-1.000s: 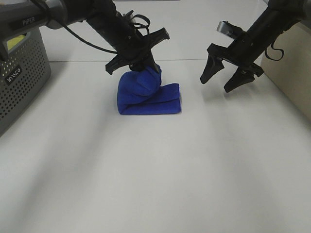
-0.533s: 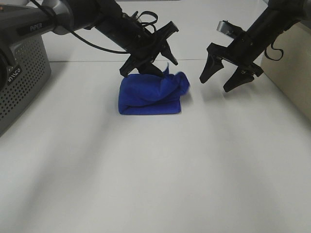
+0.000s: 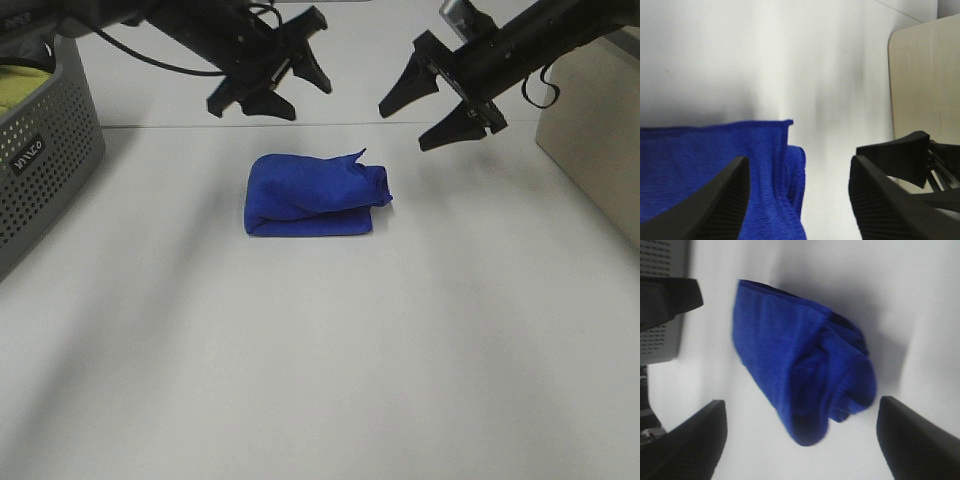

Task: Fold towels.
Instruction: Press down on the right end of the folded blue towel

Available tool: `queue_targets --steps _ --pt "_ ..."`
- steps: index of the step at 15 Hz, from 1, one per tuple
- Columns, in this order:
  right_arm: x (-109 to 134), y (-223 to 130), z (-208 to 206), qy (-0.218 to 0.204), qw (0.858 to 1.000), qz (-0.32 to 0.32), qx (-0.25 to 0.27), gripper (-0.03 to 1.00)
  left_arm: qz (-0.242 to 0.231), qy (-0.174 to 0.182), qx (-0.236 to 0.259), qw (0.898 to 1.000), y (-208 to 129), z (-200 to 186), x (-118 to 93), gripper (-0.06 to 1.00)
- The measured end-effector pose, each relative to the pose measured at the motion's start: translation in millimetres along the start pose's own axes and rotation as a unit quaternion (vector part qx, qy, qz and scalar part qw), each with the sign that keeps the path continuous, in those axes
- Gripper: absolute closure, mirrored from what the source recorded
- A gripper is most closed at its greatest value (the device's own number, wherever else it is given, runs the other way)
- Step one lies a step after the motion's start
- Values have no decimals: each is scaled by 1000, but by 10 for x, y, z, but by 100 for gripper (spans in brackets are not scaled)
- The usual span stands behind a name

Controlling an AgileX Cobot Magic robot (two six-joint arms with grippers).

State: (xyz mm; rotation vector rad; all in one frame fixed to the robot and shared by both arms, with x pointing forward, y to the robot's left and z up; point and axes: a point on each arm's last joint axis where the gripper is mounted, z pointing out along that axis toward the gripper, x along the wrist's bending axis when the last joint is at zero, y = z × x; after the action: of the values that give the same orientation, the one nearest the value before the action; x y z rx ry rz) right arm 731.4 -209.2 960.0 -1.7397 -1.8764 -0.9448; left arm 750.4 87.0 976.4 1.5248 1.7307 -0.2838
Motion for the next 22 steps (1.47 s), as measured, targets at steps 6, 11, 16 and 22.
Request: queue_targets --steps 6,11,16,22 --pt "790 -213 540 86 993 -69 41 18 -1 23 -22 999 360 -509 343 38" --pt "578 -312 999 115 990 -29 80 20 -8 31 11 999 336 -557 422 38" --pt "64 -260 1057 100 992 19 80 20 -8 32 16 999 327 -558 423 38" --pt "-88 -202 945 96 993 28 66 20 -7 32 16 999 326 -558 424 38"
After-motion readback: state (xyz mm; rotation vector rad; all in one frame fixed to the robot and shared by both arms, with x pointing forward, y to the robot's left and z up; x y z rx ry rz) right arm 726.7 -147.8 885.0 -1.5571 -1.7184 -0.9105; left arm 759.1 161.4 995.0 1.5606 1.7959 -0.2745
